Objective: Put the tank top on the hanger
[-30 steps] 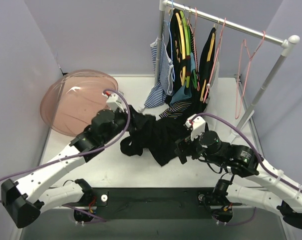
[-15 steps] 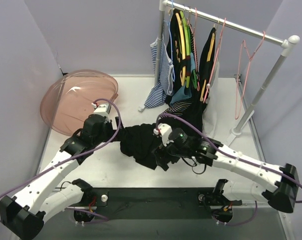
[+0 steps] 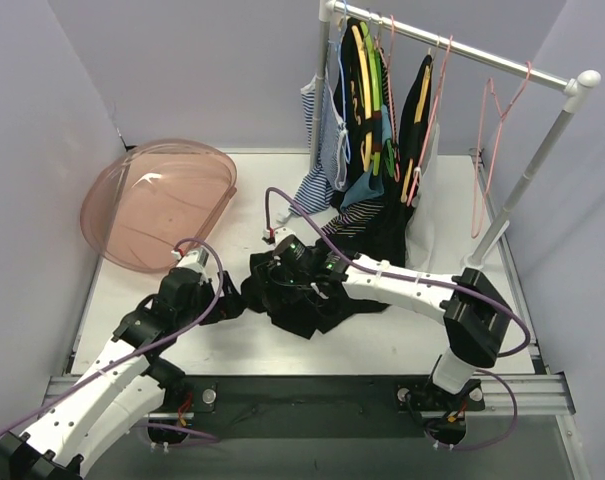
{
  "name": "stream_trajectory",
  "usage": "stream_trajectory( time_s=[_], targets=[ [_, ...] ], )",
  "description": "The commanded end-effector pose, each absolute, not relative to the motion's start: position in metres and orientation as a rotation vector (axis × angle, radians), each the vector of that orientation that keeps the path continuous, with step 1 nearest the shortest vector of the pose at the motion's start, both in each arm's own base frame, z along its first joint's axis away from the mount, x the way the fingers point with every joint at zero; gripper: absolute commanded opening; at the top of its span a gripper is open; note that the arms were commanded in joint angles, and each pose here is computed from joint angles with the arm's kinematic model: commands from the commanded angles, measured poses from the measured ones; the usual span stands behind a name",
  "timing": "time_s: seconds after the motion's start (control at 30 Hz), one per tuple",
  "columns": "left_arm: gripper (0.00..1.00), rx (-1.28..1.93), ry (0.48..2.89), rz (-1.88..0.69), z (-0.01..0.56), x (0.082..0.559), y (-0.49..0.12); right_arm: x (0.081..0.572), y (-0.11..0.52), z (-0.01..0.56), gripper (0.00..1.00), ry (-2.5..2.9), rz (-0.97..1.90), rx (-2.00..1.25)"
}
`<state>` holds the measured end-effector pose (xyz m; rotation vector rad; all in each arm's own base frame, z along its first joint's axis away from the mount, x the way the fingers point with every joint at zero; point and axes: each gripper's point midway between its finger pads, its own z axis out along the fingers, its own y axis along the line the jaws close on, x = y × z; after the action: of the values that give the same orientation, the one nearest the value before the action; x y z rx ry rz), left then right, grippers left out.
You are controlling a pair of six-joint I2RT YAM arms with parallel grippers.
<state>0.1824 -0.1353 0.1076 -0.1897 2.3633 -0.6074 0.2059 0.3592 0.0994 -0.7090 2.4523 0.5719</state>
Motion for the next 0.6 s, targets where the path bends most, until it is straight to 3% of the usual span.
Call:
stream_trajectory(
  time_s=[0.0, 0.13, 0.17, 0.3, 0.43, 0.57],
  targets=[
    [0.97, -0.293, 2.352, -0.662, 0.105, 0.186, -0.14, 0.233, 0.371, 0.107, 0.76, 2.441, 0.554, -0.468],
    [0.97, -0.347, 2.378, -0.665, 0.095, 0.185, -0.141, 0.244, 0.374, 0.101, 0.75, 2.447, 0.511, -0.417],
    [0.97, -0.382, 2.369, -0.632, 0.093, 0.188, -0.136, 0.248, 0.374, 0.099, 0.69, 2.448, 0.496, -0.398],
    [0.97, -0.446, 2.378, -0.584, 0.084, 0.189, -0.129, 0.264, 0.374, 0.09, 0.61, 2.455, 0.437, -0.354],
    [0.97, -0.466, 2.379, -0.568, 0.082, 0.189, -0.126, 0.277, 0.368, 0.081, 0.42, 2.453, 0.365, -0.333],
    [0.97, -0.464, 2.375, -0.571, 0.083, 0.189, -0.126, 0.281, 0.364, 0.073, 0.33, 2.466, 0.325, -0.344]
  ],
)
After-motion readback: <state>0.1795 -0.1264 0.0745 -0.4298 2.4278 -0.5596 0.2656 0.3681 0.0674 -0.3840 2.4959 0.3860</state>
